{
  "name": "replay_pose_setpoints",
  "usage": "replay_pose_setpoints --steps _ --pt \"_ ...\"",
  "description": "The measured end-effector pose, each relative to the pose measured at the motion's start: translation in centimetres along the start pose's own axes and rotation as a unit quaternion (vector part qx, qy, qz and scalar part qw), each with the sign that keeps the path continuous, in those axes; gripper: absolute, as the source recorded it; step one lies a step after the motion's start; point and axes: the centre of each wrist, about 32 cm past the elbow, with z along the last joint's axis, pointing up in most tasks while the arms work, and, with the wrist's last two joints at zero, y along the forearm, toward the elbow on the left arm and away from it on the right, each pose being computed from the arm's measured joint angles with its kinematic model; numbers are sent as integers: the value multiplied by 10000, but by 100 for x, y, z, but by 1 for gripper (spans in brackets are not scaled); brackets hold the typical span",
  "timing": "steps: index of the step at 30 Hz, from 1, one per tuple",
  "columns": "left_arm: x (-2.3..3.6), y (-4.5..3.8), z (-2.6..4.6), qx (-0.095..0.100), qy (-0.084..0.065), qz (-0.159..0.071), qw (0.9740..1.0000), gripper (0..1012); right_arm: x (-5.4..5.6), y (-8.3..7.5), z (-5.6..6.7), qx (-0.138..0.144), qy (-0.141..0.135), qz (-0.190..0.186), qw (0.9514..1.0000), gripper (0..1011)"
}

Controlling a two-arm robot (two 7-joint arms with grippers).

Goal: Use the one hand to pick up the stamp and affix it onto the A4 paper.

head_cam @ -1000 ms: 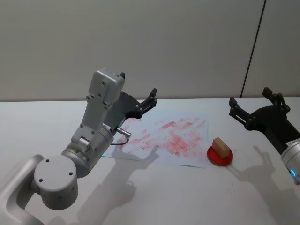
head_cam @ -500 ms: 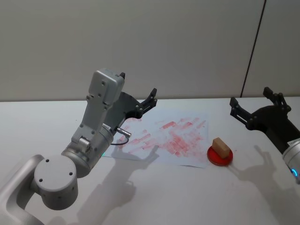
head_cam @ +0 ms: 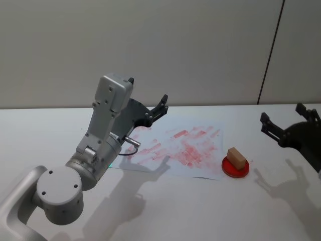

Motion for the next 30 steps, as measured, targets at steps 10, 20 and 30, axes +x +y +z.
replay_pose_setpoints --steps 10,20,30 --pt "0 0 0 0 0 0 10000 1001 -11 -141 -53 -517 34 -3 9987 1001" --pt "0 0 0 0 0 0 10000 1001 -118 -116 -93 -1018 -109 203 9945 1001" --pt "0 0 0 0 0 0 10000 1001 -227 36 -138 -1439 -305 266 9888 1001"
